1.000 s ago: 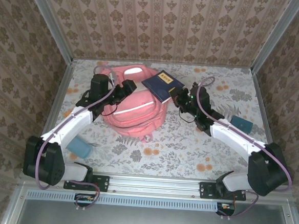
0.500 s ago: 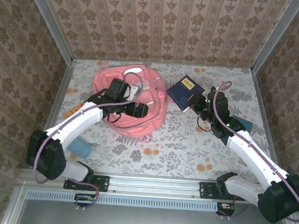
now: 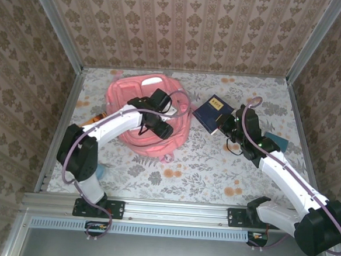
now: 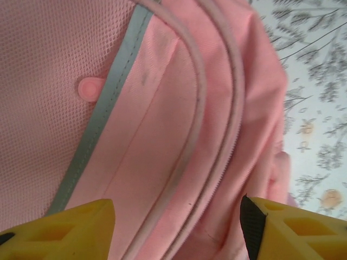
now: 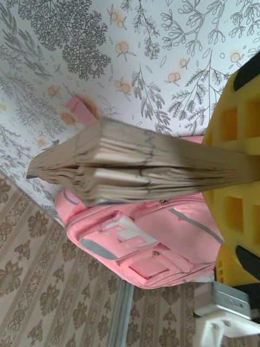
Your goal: Pack the student bag
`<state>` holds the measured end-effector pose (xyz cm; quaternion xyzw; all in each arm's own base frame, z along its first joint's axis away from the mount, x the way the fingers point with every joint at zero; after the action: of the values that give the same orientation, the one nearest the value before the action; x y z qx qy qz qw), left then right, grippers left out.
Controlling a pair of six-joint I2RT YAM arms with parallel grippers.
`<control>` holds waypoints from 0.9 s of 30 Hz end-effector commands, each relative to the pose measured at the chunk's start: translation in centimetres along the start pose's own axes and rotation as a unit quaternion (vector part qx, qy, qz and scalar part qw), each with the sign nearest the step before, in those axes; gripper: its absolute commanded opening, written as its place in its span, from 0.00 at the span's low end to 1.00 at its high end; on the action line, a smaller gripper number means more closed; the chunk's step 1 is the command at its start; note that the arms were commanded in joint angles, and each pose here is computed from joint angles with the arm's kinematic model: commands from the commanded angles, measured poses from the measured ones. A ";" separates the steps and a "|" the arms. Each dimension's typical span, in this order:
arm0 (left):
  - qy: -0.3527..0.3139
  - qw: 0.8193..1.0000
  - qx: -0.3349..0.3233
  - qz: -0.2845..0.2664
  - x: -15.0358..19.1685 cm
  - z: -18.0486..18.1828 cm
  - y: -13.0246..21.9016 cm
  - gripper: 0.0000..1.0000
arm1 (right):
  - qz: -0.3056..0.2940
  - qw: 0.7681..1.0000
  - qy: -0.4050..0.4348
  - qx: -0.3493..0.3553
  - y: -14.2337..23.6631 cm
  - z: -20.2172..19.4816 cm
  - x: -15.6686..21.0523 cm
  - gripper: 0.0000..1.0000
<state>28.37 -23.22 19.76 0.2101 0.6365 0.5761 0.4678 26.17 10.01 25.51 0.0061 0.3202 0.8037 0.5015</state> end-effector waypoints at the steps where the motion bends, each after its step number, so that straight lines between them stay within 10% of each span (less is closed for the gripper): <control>1: -0.031 0.998 -0.016 0.051 0.2 0.4 -0.2 0.64 | -0.008 1.000 -0.004 -0.022 0.6 0.4 -0.3 0.05; 22: -0.090 0.982 -0.088 0.139 -1.0 1.0 -4.8 0.50 | 0.013 0.999 -0.021 -0.031 0.3 0.7 0.2 0.05; 27: -0.098 0.980 -0.119 0.124 -1.9 0.8 -3.9 0.29 | -0.001 1.000 -0.012 -0.023 1.2 0.6 -0.1 0.06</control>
<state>30.09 -24.99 15.56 0.3123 0.5158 0.6554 0.4549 25.95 10.19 25.12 0.0244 0.3118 0.8112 0.4942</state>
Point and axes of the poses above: each hand's point on the last joint's axis, 136 mm out from that joint toward the fingers, its own y axis back along the fingers, its own z axis along the line the jaws close on, x = y × z, the point moved 9 cm from there along y, back along the fingers, and after that the axes turned 14 degrees about -y, right-handed, at the moved point
